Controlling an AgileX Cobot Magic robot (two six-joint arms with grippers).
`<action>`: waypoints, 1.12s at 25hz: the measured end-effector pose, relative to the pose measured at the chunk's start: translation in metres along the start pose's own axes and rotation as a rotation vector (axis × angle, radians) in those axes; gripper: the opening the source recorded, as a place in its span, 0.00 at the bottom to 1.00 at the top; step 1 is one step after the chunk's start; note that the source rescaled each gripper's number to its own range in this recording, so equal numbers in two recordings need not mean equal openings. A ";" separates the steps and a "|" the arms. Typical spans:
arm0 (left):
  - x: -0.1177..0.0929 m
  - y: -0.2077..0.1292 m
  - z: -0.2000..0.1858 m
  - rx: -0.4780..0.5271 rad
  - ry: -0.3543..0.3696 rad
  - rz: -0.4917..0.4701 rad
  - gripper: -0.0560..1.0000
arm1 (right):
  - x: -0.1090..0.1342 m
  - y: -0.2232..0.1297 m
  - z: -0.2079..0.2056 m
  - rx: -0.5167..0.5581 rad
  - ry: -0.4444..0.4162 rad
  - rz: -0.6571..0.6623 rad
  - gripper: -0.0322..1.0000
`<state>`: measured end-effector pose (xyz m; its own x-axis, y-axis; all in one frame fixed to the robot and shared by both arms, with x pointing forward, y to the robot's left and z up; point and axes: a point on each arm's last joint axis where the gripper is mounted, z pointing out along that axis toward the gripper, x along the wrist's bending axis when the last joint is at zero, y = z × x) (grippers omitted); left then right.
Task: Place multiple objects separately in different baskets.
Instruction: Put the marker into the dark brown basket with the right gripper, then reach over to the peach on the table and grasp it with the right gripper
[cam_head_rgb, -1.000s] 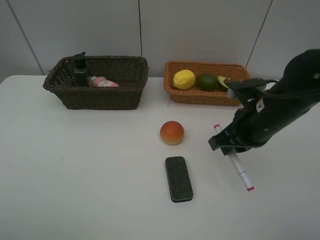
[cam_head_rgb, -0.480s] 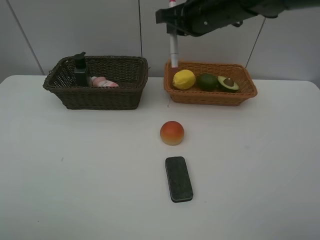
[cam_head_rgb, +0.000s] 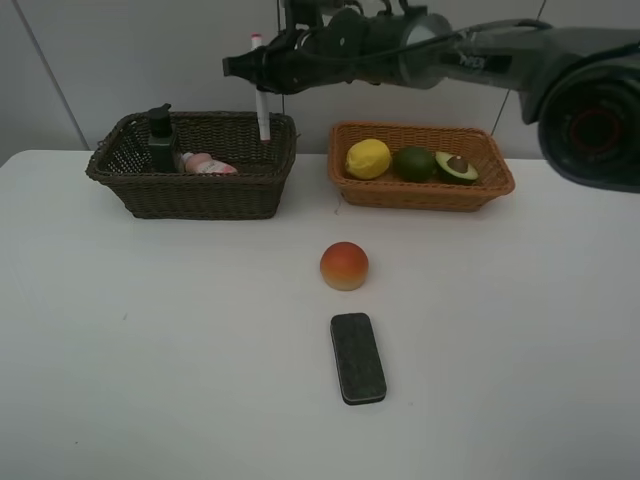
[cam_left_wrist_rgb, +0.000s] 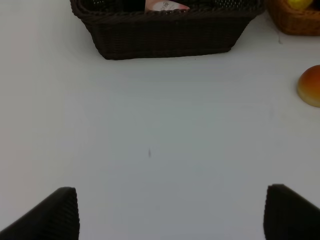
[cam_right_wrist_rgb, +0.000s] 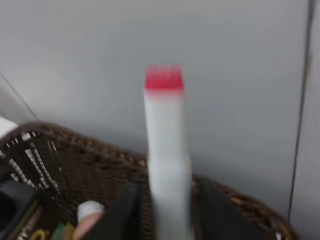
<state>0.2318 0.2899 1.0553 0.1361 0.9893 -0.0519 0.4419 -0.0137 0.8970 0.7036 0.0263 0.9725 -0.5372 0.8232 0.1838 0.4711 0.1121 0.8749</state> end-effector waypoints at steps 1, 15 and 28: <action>0.000 0.000 0.000 0.000 0.000 0.000 0.92 | -0.001 -0.004 0.003 0.012 0.000 0.000 0.41; 0.000 0.000 0.000 0.000 0.000 0.000 0.92 | 0.017 0.030 -0.073 0.398 0.017 -0.031 0.99; 0.000 0.000 0.000 0.000 0.000 0.000 0.92 | 0.013 0.027 -0.138 0.740 -0.105 -0.051 1.00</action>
<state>0.2318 0.2899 1.0553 0.1361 0.9893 -0.0519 0.4419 -0.0137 0.8970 0.6133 -0.0366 1.0604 -0.5188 0.8516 0.0749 0.8148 0.4661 0.3448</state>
